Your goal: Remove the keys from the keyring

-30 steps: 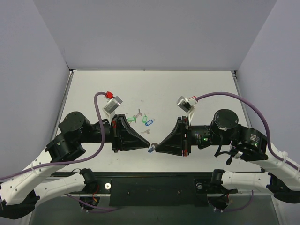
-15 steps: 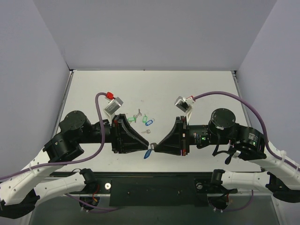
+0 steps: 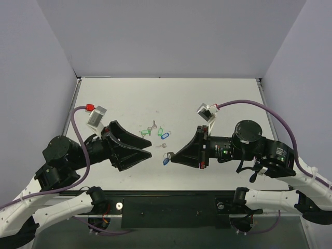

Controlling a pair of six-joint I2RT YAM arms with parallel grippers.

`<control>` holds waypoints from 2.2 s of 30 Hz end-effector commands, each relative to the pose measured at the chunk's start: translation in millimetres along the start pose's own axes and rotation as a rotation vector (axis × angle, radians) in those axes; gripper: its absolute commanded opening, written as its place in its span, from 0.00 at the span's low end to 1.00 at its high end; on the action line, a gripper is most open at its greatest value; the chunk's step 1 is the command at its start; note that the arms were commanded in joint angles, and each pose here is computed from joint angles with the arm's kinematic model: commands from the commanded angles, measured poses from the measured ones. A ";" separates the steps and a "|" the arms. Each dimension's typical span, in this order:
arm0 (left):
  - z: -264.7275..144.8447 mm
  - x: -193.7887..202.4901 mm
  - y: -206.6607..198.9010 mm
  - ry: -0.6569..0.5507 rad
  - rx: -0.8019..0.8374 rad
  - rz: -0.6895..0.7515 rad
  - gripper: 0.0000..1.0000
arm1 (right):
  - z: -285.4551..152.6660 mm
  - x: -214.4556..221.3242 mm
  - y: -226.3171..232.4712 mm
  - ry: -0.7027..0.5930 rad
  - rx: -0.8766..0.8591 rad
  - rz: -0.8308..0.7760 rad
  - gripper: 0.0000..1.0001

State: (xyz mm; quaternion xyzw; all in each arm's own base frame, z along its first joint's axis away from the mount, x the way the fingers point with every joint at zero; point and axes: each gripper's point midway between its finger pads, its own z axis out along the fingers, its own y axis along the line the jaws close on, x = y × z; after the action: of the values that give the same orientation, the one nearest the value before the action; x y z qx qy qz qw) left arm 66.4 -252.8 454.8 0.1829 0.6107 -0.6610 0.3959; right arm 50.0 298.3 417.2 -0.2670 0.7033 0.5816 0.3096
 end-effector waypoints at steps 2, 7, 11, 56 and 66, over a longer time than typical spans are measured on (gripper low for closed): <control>-7.3 -38.1 -10.3 -0.235 0.039 -0.052 0.76 | -13.4 -43.2 3.9 -0.218 0.039 -0.021 0.00; -6.5 -47.4 -8.9 -0.332 0.088 -0.095 0.76 | -7.7 -60.6 5.9 -0.325 0.011 0.025 0.00; -1.6 -47.6 -7.0 -0.358 0.126 -0.121 0.76 | -2.8 -68.1 10.2 -0.360 -0.018 0.063 0.00; 33.9 -32.3 1.1 -0.299 0.199 -0.173 0.47 | 4.3 -68.8 1.9 -0.382 -0.002 0.083 0.00; 32.4 -34.2 -2.6 -0.295 0.199 -0.156 0.40 | 4.6 -64.9 1.1 -0.369 -0.006 0.089 0.00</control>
State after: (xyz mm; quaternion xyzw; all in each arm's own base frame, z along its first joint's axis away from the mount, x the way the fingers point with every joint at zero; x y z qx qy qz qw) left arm 103.5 -282.9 462.4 0.0604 0.5233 -0.7527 0.3949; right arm 95.5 303.4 456.2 -0.1254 0.6600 0.6217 0.4027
